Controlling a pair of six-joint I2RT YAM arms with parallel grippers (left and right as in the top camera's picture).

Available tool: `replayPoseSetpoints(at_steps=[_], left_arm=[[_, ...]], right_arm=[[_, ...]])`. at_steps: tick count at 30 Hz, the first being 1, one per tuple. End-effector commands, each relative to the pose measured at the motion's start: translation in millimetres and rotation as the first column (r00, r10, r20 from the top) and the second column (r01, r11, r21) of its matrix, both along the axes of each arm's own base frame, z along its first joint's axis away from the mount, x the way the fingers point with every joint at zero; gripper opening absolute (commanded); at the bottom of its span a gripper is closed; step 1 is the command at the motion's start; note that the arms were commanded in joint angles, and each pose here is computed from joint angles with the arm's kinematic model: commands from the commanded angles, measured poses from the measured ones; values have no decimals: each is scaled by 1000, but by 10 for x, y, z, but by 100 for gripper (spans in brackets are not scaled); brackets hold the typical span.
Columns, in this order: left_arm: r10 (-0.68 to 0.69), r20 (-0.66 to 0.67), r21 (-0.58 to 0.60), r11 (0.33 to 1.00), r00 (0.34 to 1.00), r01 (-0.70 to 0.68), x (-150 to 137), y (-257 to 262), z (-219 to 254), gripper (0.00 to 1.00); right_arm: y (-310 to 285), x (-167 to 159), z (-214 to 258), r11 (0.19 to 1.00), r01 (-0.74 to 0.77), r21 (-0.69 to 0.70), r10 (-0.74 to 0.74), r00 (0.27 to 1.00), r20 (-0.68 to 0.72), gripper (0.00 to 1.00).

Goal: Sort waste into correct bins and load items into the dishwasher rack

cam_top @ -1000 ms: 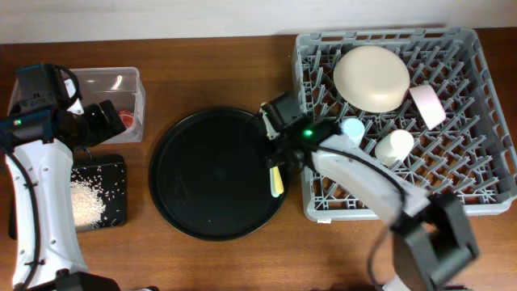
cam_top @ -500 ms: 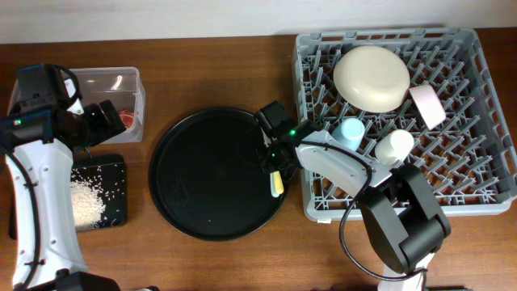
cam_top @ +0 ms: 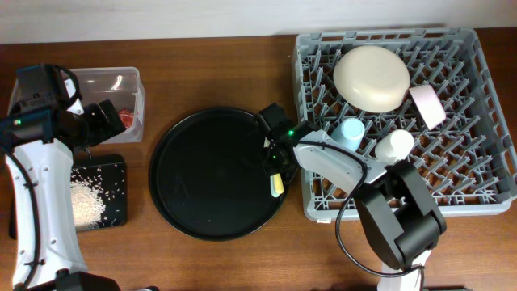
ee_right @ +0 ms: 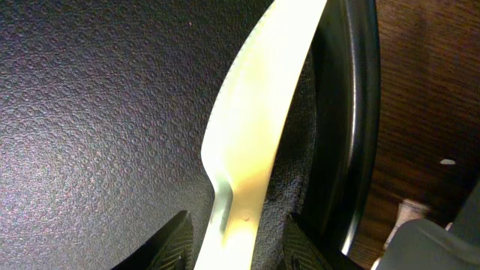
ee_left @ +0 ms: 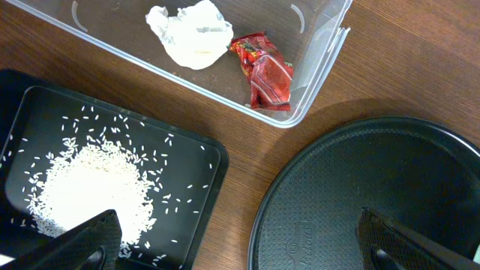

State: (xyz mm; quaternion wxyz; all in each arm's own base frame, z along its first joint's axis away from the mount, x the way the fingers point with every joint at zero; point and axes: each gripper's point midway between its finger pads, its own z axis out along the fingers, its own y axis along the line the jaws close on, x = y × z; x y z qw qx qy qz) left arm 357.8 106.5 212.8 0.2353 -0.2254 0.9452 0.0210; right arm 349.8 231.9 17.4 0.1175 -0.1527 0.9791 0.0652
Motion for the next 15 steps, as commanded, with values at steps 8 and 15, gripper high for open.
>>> replayPoseSetpoints(at_steps=[8, 15], left_arm=[[7, 27, 13, 1000, 1000, -8, -2, 21, 102, 99], [7, 27, 13, 1000, 1000, -8, -2, 21, 102, 99]], right_arm=[[72, -54, -35, 999, -21, -27, 21, 1000, 4, 36], [63, -58, -37, 999, -20, -35, 21, 1000, 6, 26]])
